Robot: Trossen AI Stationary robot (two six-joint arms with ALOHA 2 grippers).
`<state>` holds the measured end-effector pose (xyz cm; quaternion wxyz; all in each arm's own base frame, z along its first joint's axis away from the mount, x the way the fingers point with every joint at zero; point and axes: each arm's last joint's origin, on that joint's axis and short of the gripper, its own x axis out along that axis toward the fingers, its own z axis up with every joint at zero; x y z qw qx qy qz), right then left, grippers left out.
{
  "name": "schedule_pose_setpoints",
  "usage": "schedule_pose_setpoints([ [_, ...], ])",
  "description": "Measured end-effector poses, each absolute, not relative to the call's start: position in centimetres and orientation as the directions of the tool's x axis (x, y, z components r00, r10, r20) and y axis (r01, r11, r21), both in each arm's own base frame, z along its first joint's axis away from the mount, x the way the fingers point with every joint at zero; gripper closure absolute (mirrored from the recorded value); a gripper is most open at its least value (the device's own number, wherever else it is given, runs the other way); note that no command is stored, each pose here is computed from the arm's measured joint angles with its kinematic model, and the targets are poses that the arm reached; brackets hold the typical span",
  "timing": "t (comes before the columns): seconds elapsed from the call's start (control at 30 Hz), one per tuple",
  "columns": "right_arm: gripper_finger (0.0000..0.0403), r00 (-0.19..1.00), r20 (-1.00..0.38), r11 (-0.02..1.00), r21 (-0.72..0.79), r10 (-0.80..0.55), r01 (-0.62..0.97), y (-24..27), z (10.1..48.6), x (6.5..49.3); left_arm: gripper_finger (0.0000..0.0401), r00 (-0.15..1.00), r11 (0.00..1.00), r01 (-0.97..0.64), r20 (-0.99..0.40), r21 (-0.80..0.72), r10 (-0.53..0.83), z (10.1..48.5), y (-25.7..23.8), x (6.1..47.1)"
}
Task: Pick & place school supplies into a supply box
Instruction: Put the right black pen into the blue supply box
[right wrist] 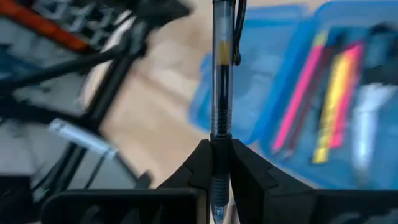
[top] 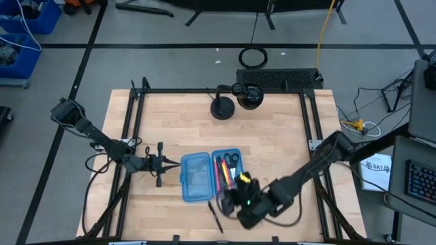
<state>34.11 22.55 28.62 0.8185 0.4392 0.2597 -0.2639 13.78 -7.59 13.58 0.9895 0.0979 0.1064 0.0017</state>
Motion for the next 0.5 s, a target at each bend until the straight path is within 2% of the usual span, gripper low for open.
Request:
schedule_pose_setpoints([
  [0.13,0.0375,0.649,-0.707,0.431,0.512,-0.280,0.743,19.0,29.3,34.3,0.0380,0.977,0.981,0.017,-0.210,0.193,0.024,13.6,-7.6,13.8],
  [0.23,0.0375,0.589,-0.762,0.406,0.465,-0.269,0.787,16.2,29.0,35.4,0.0380,0.977,0.981,0.017,-0.210,0.194,0.024,13.6,-7.6,13.8],
  [0.5,0.0376,0.496,-0.842,0.359,0.406,-0.211,0.841,11.0,24.3,37.2,0.0380,0.977,0.981,0.017,-0.210,0.193,0.024,13.6,-7.6,13.8],
])
